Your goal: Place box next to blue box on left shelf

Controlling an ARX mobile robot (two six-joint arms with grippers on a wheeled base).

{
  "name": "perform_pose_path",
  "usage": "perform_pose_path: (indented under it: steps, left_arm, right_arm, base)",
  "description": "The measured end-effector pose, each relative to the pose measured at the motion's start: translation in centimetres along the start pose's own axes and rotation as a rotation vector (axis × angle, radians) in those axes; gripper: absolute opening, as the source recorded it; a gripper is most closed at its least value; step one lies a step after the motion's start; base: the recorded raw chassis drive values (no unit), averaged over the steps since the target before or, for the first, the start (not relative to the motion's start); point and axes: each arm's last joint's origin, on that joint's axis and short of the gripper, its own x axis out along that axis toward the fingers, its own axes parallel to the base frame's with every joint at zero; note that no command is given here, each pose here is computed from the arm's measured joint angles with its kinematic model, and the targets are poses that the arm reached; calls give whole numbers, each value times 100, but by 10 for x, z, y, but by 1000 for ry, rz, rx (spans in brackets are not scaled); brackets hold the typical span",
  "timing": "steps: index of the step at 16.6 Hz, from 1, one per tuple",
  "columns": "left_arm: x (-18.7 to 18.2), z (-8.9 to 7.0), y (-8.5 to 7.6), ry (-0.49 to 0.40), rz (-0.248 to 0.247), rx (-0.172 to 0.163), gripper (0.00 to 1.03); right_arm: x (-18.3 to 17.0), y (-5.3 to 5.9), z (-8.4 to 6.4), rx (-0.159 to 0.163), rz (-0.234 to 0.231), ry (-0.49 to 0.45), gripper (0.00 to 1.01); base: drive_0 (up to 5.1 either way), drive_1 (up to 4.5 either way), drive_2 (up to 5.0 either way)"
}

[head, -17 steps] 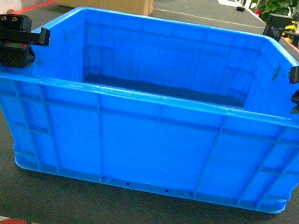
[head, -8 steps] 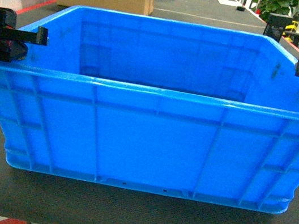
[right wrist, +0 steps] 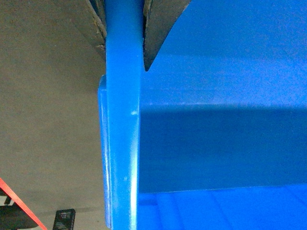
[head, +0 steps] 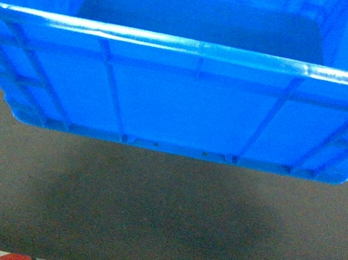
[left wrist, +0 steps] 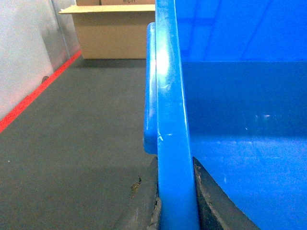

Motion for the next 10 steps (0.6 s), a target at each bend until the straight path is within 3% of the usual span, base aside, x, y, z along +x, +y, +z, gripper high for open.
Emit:
perform_pose_path:
  steps: [2, 10]
  left_arm:
    - [-3, -5, -1, 16, -8, 0, 10]
    - [-5, 1, 0, -13, -7, -6, 10]
  right_arm:
    - [-4, 0, -6, -8, -3, -6, 9]
    - [-8, 1, -1, -17, -2, -38, 9]
  base:
    - [0, 0, 0]
    - [0, 0, 0]
